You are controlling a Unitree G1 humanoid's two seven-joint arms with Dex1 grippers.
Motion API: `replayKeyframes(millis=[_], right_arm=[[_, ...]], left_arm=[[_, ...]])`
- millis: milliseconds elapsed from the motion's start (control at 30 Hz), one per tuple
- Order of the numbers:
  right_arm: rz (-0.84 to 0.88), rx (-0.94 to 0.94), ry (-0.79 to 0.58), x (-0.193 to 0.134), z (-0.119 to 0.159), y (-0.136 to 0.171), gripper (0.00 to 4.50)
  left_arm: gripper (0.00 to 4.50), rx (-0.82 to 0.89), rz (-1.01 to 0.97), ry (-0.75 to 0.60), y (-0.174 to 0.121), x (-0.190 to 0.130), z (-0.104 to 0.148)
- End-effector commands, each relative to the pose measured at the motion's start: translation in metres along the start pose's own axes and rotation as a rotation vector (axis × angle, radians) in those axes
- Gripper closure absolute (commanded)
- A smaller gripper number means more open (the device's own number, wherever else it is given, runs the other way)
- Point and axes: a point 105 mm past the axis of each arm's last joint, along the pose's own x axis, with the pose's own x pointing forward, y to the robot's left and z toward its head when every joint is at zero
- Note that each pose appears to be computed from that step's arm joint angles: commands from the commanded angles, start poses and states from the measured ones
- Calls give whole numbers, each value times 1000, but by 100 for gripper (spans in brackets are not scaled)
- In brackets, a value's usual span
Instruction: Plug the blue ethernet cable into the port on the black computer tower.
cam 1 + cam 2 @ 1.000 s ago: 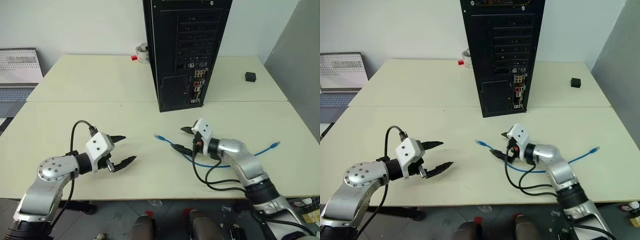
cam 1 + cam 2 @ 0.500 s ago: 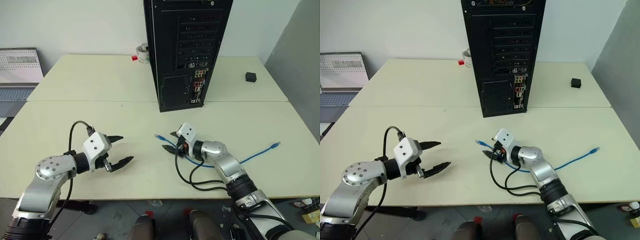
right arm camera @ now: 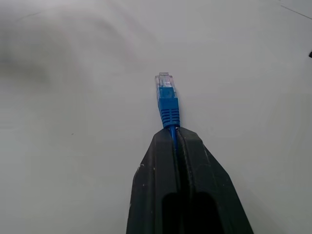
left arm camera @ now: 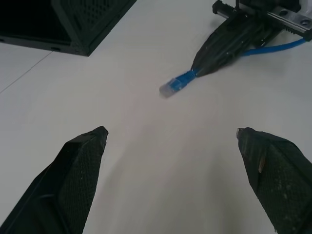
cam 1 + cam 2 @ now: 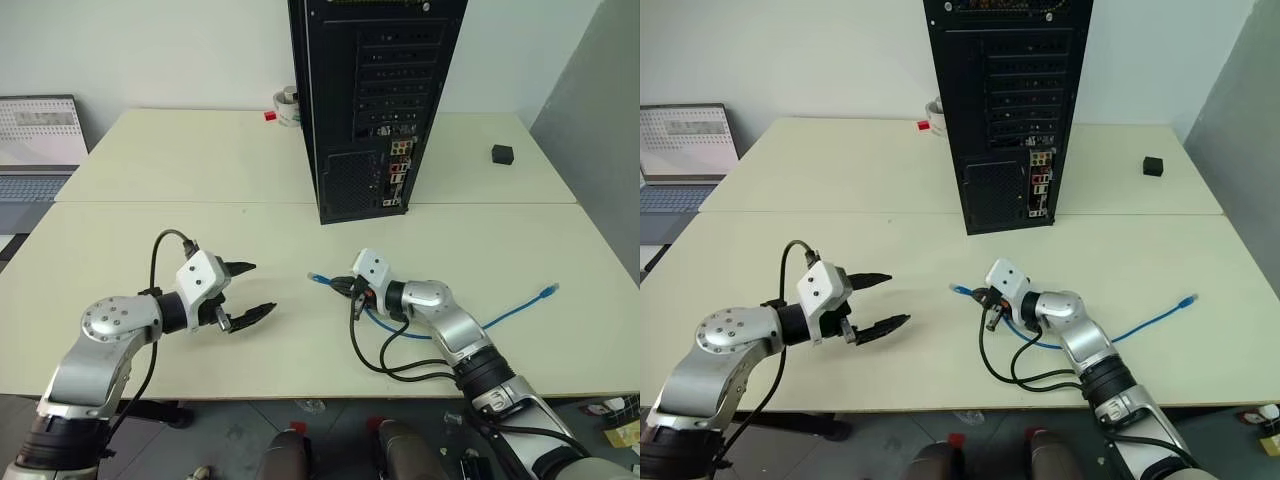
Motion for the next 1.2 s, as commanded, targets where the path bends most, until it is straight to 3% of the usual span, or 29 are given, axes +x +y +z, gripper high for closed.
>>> replayKeyframes(millis=[33,533,1133,1200], right_arm=[[89,-90,-52,-7,24,11,449],[243,-184,-36,-27,54,30,449],[278,-226,-50,-25,62,35,450],[279,-229,-51,-25,63,36,450]], left_arm=[[0,35,-74,-15,-4,10,7],[0,120,-335,-38,-22,37,18],[404,100,-393,-24,-21,40,12],[422,100,-392,-25,-21,41,11]])
